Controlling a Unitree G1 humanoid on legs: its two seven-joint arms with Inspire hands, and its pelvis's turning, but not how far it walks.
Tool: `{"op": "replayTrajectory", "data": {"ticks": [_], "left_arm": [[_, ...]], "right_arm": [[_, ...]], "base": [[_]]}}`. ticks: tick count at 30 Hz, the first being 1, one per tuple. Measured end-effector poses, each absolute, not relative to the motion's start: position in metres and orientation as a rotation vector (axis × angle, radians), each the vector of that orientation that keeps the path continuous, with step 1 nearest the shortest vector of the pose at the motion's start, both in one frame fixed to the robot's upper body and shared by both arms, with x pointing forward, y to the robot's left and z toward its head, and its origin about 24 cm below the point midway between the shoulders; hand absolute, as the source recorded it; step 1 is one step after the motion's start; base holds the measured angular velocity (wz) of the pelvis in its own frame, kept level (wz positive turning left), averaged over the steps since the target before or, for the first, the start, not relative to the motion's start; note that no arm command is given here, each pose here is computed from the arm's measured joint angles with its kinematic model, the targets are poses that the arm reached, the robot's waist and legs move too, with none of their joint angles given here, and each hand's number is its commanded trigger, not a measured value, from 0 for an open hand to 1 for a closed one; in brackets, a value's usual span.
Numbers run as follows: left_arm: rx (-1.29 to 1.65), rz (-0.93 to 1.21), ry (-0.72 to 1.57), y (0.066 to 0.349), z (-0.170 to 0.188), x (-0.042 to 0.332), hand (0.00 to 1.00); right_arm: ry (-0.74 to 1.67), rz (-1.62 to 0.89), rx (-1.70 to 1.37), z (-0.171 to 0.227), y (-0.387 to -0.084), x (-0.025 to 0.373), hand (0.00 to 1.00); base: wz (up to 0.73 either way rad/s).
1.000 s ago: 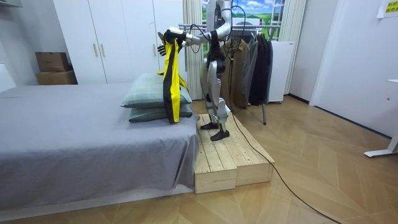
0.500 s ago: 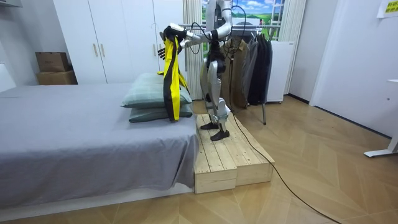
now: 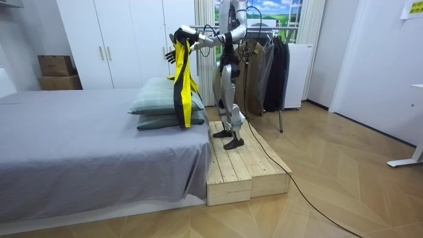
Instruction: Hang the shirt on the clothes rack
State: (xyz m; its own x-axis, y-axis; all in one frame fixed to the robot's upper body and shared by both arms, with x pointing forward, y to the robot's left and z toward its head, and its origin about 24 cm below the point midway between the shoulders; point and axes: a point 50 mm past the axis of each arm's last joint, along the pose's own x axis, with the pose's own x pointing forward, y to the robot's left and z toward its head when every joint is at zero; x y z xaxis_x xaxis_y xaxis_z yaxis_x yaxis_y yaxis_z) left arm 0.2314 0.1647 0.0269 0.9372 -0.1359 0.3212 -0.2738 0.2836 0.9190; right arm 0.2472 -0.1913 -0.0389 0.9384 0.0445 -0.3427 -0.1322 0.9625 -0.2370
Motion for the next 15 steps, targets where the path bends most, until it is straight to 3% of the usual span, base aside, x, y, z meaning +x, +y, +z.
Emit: {"op": "replayTrajectory", "data": {"ticks": [15], "left_arm": [[1.296,0.085,-0.384,0.1621,0.0258,0.2301,1.0]], "right_arm": [[0.368,0.117,-0.261,-0.0435,-0.1909,0.246,0.0]], "base": [[0.0]]}}
